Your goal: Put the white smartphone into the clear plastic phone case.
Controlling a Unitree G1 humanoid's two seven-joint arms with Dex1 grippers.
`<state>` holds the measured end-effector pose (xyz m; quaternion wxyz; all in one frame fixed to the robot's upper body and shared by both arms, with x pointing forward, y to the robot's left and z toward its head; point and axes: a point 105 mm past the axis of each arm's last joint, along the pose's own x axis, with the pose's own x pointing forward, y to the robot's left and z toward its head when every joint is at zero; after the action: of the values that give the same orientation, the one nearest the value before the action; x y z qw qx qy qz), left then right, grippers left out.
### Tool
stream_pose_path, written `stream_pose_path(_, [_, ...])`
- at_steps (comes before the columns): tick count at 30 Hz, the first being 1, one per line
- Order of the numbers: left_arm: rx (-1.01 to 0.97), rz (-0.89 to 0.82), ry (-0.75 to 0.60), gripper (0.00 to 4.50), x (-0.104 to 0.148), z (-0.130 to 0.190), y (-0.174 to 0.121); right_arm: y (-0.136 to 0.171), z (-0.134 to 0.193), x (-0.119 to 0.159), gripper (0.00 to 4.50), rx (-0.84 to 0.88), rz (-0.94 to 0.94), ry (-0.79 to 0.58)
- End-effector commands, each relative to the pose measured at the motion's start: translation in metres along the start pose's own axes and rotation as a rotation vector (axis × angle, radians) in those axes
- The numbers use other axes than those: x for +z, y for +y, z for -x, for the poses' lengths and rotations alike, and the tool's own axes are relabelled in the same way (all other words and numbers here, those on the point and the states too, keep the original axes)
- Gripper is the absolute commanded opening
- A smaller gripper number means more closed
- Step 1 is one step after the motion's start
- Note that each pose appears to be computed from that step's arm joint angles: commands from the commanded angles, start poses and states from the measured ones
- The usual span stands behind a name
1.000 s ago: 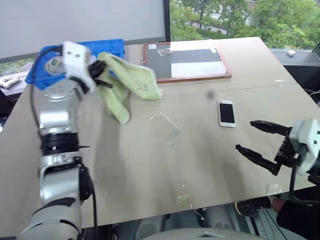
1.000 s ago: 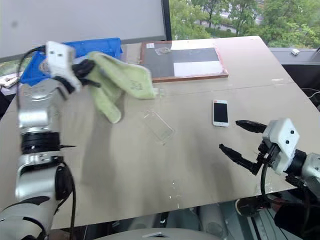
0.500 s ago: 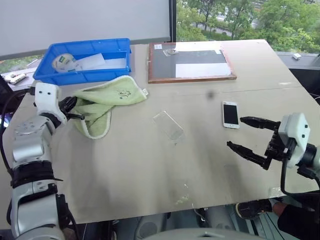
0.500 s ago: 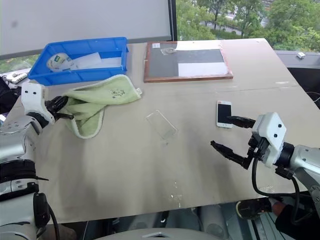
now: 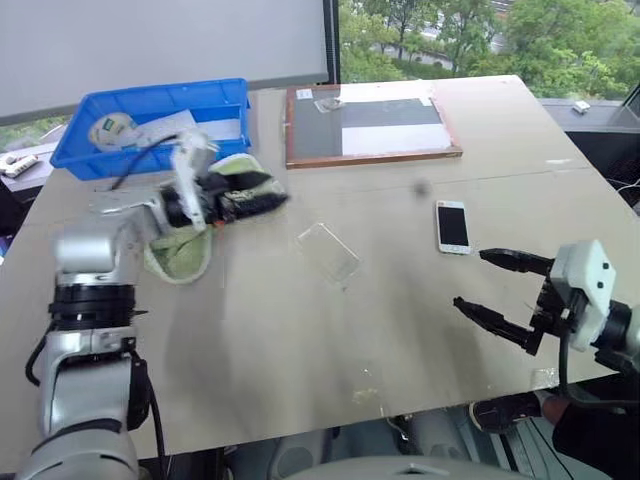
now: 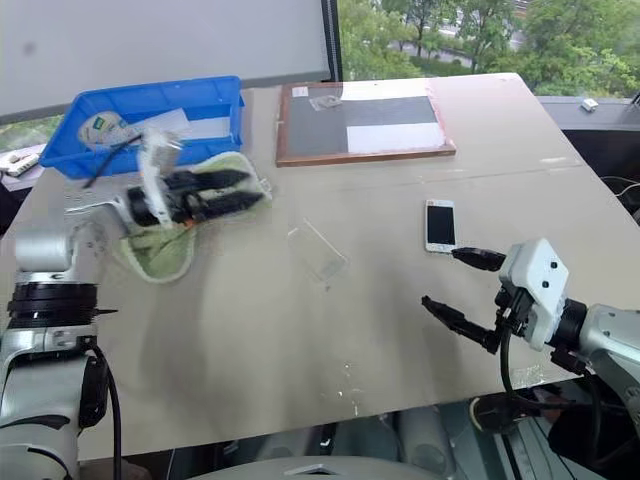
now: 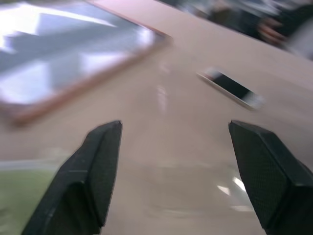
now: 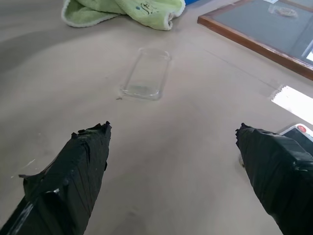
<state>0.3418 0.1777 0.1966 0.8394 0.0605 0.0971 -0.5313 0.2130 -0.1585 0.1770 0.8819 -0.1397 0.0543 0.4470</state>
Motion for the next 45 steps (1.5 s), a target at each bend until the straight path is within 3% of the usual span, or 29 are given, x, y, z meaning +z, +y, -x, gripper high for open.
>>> stream_pose_path(1, [-0.224,-0.181,0.167,3.62,-0.020,-0.018,-0.020,0.006,0.003,0.010,4.50,0.007,0.048,-0.018])
stream_pose_path(5, [-0.362,-0.309,0.287,3.62,-0.045,-0.034,-0.020,0.012,0.008,0.011,4.50,0.006,0.059,-0.014])
stream_pose_path(12, [-0.440,-0.487,0.431,3.62,-0.070,-0.055,-0.003,0.013,0.015,0.006,4.50,-0.042,0.072,0.040])
stream_pose_path(17, [-0.493,-0.481,0.461,1.59,-0.083,-0.057,-0.005,0.017,0.017,0.007,4.50,-0.058,0.060,0.046])
stream_pose_path(20, [-0.463,-0.439,0.467,0.63,-0.090,-0.058,-0.007,0.013,0.019,0.004,4.50,-0.107,0.055,0.065])
stream_pose_path(21, [-0.452,-0.406,0.463,0.09,-0.092,-0.059,-0.011,0.010,0.019,0.003,4.50,-0.143,0.057,0.070])
stream_pose_path(30, [-0.324,-0.252,0.353,0.04,-0.071,-0.080,-0.070,0.004,0.006,-0.004,4.50,-0.261,-0.020,0.060])
stream_pose_path(37, [-0.288,-0.220,0.374,0.04,-0.075,-0.100,-0.074,-0.021,-0.001,-0.017,4.50,-0.382,0.038,0.154])
stream_pose_path(45, [-0.326,-0.258,0.346,0.04,-0.080,-0.118,-0.084,-0.024,-0.011,-0.017,4.50,-0.406,-0.036,0.130])
